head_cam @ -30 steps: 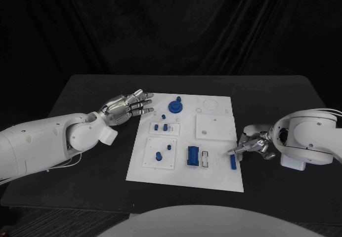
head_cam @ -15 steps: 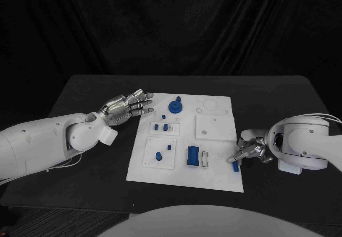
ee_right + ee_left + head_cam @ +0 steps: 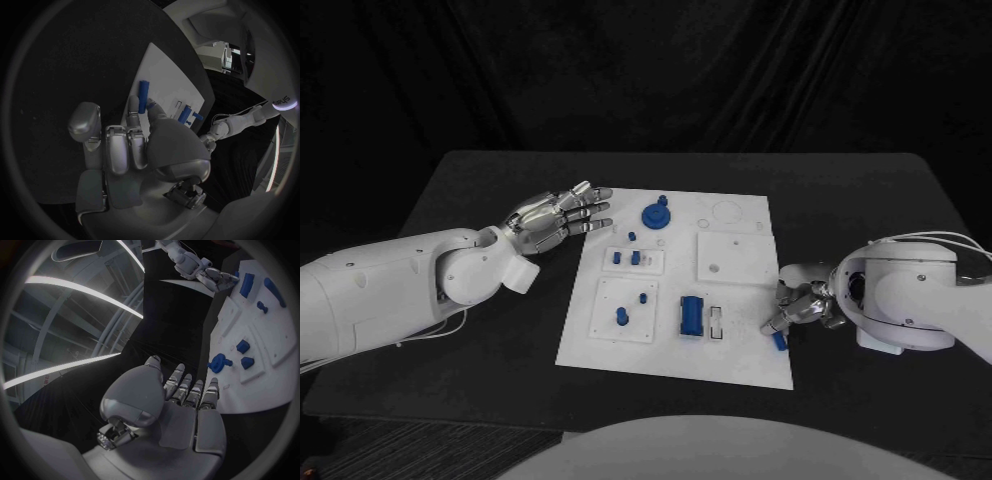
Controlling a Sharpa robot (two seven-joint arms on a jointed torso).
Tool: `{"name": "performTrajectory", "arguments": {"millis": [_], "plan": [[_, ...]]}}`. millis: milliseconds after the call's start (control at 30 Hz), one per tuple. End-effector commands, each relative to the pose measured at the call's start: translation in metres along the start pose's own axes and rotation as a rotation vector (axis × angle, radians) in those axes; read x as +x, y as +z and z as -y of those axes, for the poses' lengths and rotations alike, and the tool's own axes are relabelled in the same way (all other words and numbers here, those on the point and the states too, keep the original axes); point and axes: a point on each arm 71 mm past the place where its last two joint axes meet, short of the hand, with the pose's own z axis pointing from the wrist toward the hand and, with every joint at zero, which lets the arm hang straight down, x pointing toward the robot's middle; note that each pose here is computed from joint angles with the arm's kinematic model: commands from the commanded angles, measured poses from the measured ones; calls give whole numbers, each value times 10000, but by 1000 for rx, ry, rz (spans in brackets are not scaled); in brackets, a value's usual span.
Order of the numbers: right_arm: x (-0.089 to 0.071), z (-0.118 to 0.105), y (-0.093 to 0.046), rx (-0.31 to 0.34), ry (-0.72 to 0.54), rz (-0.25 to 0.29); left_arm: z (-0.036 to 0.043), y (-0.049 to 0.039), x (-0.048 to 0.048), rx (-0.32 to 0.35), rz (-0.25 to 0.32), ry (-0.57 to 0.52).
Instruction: Assemble the parts on the task board
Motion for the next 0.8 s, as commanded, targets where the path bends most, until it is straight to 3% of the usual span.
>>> {"name": "performTrajectory", "arguments": {"millis": [33,200,500,800], "plan": [[53,38,38,36,-17,48,0,0,11,11,-11,-6],[61,9,23,12,39,53,-2,0,10,11,-12,-7],[100,12,-37,-22,247,11,-5,1,1,9,-10,-6],[-79,-59,-144,-67,443,-18,-9,-1,-3,7,-10,-6]]}}
